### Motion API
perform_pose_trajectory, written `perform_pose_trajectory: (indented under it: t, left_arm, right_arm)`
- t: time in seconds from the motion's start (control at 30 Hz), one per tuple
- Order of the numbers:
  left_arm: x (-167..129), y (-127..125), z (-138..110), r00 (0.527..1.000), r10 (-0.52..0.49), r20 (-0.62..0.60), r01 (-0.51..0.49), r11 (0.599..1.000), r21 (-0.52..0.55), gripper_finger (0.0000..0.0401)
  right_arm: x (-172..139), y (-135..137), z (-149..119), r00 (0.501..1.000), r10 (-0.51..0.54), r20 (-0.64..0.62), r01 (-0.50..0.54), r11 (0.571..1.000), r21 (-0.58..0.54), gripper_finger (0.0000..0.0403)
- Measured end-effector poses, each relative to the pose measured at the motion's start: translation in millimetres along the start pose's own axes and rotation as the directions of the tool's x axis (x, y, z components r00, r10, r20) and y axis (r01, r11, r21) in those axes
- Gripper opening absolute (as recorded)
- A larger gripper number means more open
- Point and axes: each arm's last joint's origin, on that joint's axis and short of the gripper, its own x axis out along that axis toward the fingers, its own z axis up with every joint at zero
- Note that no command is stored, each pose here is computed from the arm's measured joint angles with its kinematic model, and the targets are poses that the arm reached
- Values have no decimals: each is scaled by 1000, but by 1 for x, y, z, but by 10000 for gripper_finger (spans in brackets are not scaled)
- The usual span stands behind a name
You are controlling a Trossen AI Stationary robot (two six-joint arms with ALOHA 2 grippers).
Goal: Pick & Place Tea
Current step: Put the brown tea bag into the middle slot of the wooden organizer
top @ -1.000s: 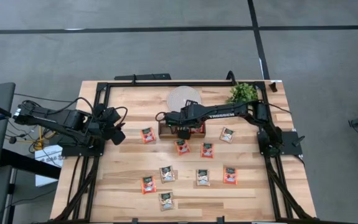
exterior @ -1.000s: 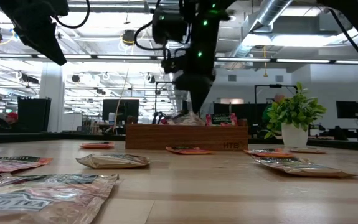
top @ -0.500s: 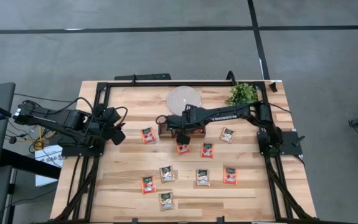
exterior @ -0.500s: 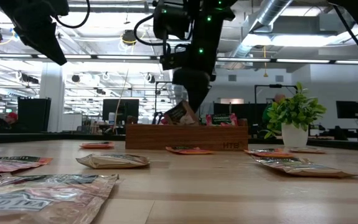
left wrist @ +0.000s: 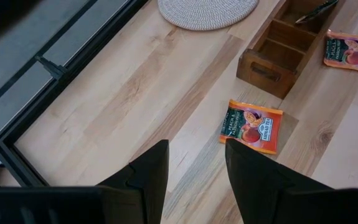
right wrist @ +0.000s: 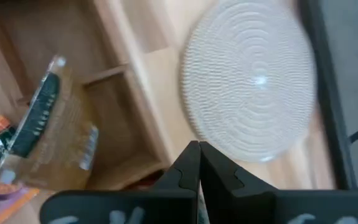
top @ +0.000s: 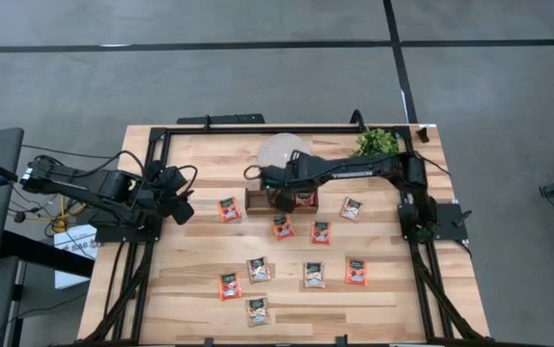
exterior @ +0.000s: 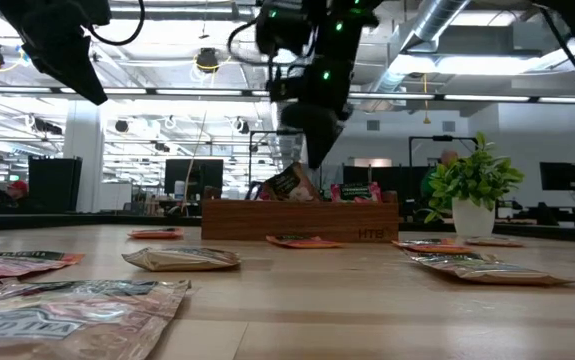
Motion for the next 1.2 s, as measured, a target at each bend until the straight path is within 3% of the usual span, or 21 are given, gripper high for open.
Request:
perform_pose_trajectory:
  t: [0.2, 0.4, 0.53, 0.67, 0.87, 1.0, 1.2]
  left_arm:
    - [0, 0, 0, 1000, 1, 2, -1, 1000, 4, 151]
    - [0, 0, 1, 1000, 3, 9, -3, 1000, 8, 151]
    - [0, -1, 2, 1000, -4, 23, 4, 1000, 5, 151]
    - [0, -2, 3, 1000, -6, 29, 6, 1000, 1, 151]
    - [0, -2, 3, 1000, -6, 29, 6, 1000, 1, 151]
    - [0, -2, 3, 1000, -6, 29, 6, 1000, 2, 151]
    - [0, -2, 3, 1000, -4, 30, 4, 1000, 5, 151]
  right_arm:
    - [-45, -25, -5, 995, 21, 93, -22, 1000, 17, 0]
    - [-82, -44, -9, 946, 250, 208, -262, 965, 33, 7]
    - [-94, -48, -6, 880, 380, 287, -399, 917, 11, 47]
    - [-91, -36, -4, 858, 434, 274, -438, 898, -50, 104]
    - [-74, -3, -1, 867, 457, 198, -427, 886, -178, 173]
    - [-58, 9, 1, 877, 455, 152, -427, 885, -184, 191]
    - [-40, 10, 4, 894, 432, 122, -410, 897, -168, 186]
